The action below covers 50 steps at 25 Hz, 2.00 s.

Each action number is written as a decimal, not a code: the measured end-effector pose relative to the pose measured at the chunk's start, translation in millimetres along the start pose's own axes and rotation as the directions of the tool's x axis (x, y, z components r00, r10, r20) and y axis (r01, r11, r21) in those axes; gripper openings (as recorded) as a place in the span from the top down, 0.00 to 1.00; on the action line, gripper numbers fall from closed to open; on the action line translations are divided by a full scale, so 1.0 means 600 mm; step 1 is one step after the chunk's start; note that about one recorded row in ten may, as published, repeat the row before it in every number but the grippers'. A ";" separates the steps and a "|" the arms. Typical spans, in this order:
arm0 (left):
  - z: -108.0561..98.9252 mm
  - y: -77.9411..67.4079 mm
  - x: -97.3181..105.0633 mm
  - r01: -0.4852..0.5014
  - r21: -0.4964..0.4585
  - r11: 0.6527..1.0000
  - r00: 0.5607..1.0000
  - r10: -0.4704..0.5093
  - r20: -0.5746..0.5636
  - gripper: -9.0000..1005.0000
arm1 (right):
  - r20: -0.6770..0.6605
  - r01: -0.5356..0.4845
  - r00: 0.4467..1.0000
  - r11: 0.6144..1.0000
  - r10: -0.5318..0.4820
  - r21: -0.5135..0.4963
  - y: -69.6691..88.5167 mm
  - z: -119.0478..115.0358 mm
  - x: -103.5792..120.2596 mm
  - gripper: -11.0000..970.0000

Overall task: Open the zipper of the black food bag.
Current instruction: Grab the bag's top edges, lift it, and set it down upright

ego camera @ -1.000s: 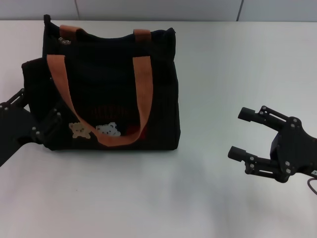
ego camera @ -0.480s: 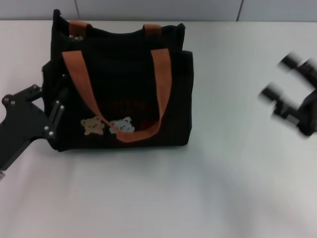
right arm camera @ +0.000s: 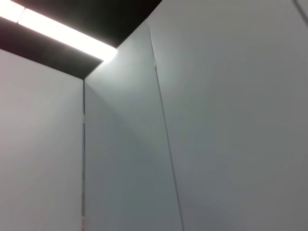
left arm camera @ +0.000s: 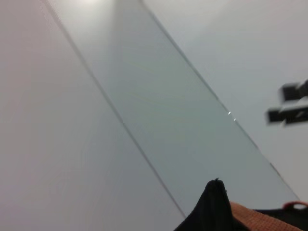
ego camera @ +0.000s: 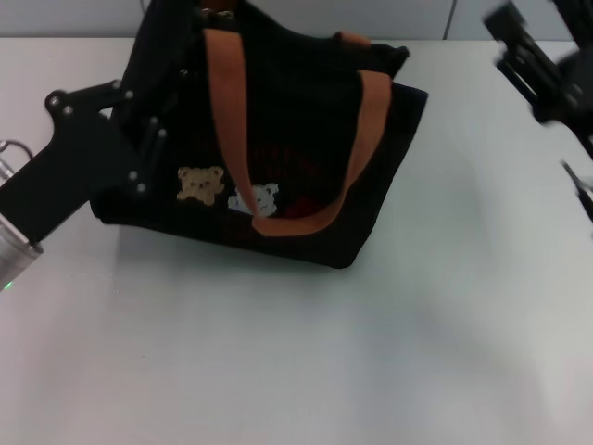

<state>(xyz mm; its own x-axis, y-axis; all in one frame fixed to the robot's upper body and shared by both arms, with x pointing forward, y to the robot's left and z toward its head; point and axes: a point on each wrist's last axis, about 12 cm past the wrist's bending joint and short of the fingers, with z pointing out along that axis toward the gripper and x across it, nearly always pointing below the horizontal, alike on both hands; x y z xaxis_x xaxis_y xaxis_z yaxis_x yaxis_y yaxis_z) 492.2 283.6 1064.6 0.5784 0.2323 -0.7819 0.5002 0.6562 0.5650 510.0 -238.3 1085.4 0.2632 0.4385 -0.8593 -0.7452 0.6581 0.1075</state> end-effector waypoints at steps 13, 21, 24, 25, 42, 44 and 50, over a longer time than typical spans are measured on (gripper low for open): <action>0.064 0.022 -0.036 -0.160 0.078 0.984 0.958 0.135 0.253 0.88 | -0.352 -0.071 0.931 0.994 0.096 0.083 0.026 0.046 0.104 0.14; 0.076 -0.040 -0.041 -0.221 0.141 0.965 0.935 0.168 0.314 0.88 | -0.518 -0.111 0.845 0.992 0.130 0.068 0.057 -0.003 0.138 0.14; 0.073 -0.051 -0.040 -0.237 0.137 0.962 0.934 0.187 0.305 0.88 | -0.517 -0.100 0.846 0.991 0.132 0.088 0.058 -0.016 0.138 0.14; 0.072 -0.056 -0.039 -0.242 0.135 0.961 0.934 0.193 0.302 0.88 | -0.513 -0.094 0.848 0.991 0.132 0.100 0.057 -0.020 0.137 0.14; 0.051 -0.115 -0.045 -0.209 0.153 0.966 0.949 0.162 0.272 0.89 | -0.169 0.276 0.948 0.961 -0.270 0.011 0.076 -0.149 0.018 0.14; 0.053 -0.116 -0.045 -0.207 0.156 0.966 0.950 0.160 0.270 0.89 | -0.170 0.296 0.941 0.955 -0.294 -0.016 0.084 -0.145 0.024 0.14; 0.055 -0.118 -0.043 -0.200 0.161 0.966 0.953 0.155 0.259 0.90 | -0.233 0.459 0.854 0.884 -0.466 -0.089 0.120 -0.122 0.066 0.14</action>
<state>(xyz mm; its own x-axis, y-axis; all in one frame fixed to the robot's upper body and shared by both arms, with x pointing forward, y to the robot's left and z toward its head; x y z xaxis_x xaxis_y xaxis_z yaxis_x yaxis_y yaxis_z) 463.0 207.1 1053.6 0.7957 0.1371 -0.5899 0.4710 0.4723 0.7450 421.9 -218.3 1022.5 0.4294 -0.0750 -0.9000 -0.5930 0.7282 -0.3436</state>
